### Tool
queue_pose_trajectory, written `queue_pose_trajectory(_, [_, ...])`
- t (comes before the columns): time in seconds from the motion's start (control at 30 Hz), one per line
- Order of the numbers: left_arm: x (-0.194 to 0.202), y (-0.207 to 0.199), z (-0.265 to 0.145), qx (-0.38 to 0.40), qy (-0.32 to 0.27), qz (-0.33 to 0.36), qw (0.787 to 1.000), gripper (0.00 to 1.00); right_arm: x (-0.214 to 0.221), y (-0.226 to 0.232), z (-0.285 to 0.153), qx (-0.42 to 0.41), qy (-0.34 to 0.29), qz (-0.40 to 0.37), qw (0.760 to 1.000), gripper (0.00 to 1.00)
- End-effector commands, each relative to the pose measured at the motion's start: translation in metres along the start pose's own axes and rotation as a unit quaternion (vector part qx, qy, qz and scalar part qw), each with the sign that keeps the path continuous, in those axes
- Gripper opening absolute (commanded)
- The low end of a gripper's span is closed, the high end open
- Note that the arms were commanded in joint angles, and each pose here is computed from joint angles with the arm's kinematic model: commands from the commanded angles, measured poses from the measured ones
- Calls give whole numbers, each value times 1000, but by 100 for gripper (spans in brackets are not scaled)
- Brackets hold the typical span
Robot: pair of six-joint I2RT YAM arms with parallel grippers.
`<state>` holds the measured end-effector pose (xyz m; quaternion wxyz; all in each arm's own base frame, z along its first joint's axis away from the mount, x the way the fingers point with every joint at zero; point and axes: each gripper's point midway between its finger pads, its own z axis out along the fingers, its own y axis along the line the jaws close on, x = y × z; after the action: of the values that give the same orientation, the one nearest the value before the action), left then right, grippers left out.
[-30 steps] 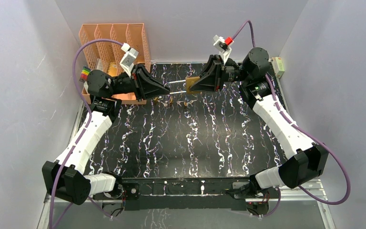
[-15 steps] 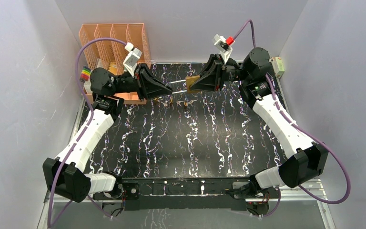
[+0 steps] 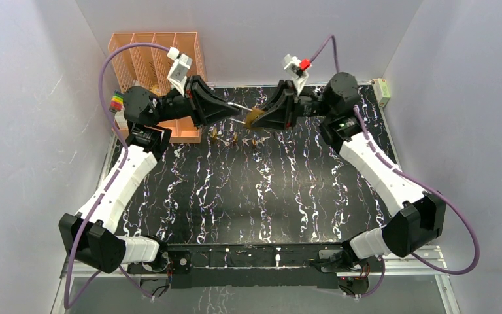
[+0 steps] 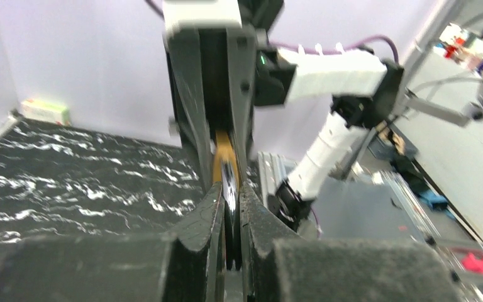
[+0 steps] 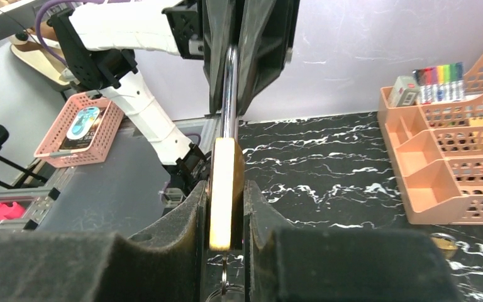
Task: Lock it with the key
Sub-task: Lock the lock.
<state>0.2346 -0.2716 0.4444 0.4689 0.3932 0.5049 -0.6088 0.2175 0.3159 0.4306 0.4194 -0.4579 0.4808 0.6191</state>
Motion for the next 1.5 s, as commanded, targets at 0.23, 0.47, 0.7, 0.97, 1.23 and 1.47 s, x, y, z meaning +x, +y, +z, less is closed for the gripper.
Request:
queue_pose_trajectory(0.23, [21, -21, 49, 39, 8, -9, 999, 0, 11, 28, 63, -32, -25, 6, 999, 0])
queue_pose_trajectory(0.47, [17, -16, 35, 5, 25, 13, 1000, 0, 6, 29, 34, 0, -34, -2, 999, 0])
queue_pose_trajectory(0.7, [-2, -10, 19, -8, 6, 22, 1000, 0, 22, 35, 18, 12, -27, 17, 999, 0])
queue_pose_trajectory(0.97, [-19, -9, 18, 1, -5, 32, 999, 0, 42, 36, 12, 24, -22, 33, 999, 0])
queue_pose_trajectory(1.23, [-28, -8, 23, 12, 0, 37, 999, 0, 40, 28, 10, 41, -19, 29, 999, 14])
queue_pose_trajectory(1.47, [-35, -6, 26, 16, 1, 43, 999, 0, 36, 20, 7, 58, -22, 14, 998, 60])
